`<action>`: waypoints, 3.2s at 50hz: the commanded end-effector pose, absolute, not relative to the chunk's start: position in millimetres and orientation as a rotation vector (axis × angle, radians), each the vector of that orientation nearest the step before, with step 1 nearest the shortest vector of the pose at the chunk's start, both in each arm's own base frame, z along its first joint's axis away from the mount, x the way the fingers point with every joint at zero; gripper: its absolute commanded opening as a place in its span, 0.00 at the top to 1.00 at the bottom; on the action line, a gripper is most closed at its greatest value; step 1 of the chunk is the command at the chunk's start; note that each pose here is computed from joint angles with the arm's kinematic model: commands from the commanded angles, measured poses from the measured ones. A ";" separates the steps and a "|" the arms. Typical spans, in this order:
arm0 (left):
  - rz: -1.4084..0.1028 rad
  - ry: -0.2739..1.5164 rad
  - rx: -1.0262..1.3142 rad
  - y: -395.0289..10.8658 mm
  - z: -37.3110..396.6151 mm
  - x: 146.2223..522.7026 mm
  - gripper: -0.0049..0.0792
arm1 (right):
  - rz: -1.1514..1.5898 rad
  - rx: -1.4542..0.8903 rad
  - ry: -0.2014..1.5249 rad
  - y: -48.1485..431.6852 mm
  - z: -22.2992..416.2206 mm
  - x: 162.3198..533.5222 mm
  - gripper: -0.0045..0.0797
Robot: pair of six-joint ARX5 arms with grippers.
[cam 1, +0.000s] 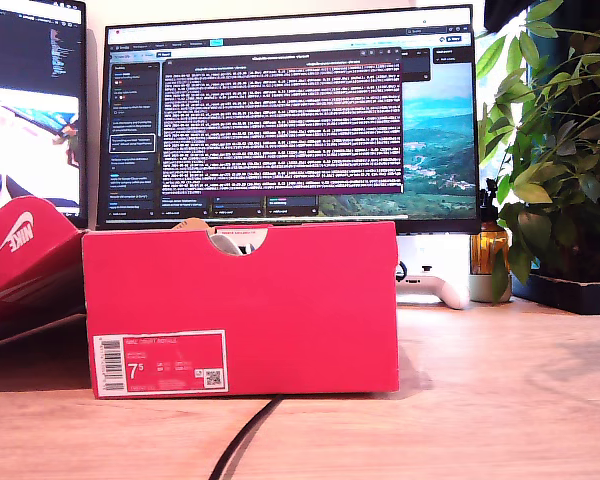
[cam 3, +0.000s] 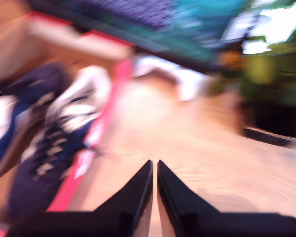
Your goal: Pack the blue shoes by picking the first shoe and placing it inside the red shoebox, left side, then picking and rotating the second shoe and placing it in the shoebox
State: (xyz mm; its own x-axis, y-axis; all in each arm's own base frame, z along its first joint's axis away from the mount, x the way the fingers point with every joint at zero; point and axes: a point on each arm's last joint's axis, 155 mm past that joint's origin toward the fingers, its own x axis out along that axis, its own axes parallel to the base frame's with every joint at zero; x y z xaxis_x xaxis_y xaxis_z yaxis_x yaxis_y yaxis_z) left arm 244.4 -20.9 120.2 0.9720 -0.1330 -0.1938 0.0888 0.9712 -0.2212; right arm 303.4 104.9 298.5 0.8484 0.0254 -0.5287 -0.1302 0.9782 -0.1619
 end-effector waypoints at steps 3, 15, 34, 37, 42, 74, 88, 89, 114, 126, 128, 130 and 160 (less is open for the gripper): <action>-0.117 0.244 -0.210 -22.4 102.2 244.3 0.97 | -0.010 -0.189 0.531 83.4 289.5 296.6 0.95; -0.118 0.244 -0.210 -22.5 102.3 244.3 0.97 | -0.057 -0.117 0.427 61.2 280.9 278.3 0.95; -0.118 0.243 -0.210 -22.5 102.4 244.4 0.97 | -0.036 -0.062 0.357 59.1 240.8 271.3 0.95; -0.118 0.243 -0.210 -22.5 102.4 244.4 0.97 | -0.034 -0.049 0.332 59.5 239.6 272.4 0.95; -0.118 0.243 -0.210 -22.5 102.4 244.4 0.97 | -0.039 -0.033 0.292 56.3 236.0 276.3 0.95; -0.118 0.243 -0.210 -22.5 102.4 244.4 0.97 | -0.001 0.119 0.130 32.5 207.4 297.2 0.95; -0.118 0.243 -0.210 -22.5 102.4 244.4 0.97 | -0.021 0.131 0.121 17.4 196.3 298.9 0.95; -0.118 0.243 -0.210 -22.5 102.4 244.4 0.97 | -0.018 0.133 0.117 17.2 196.2 298.8 0.95; -0.118 0.243 -0.210 -22.5 102.4 244.4 0.97 | -0.016 0.161 0.028 0.5 185.3 278.0 0.95; -0.118 0.243 -0.210 -22.5 102.4 244.4 0.97 | -0.022 0.161 0.031 -3.2 163.8 265.5 0.95; -0.118 0.243 -0.210 -22.5 102.4 244.4 0.97 | -0.019 0.162 0.033 -3.1 160.3 264.1 0.95; -0.118 0.243 -0.210 -22.5 102.4 244.4 0.97 | -0.009 0.162 0.039 -1.6 156.8 262.8 0.95; -0.118 0.243 -0.210 -22.5 102.5 244.4 0.97 | 0.023 0.098 0.159 5.1 125.1 249.2 0.95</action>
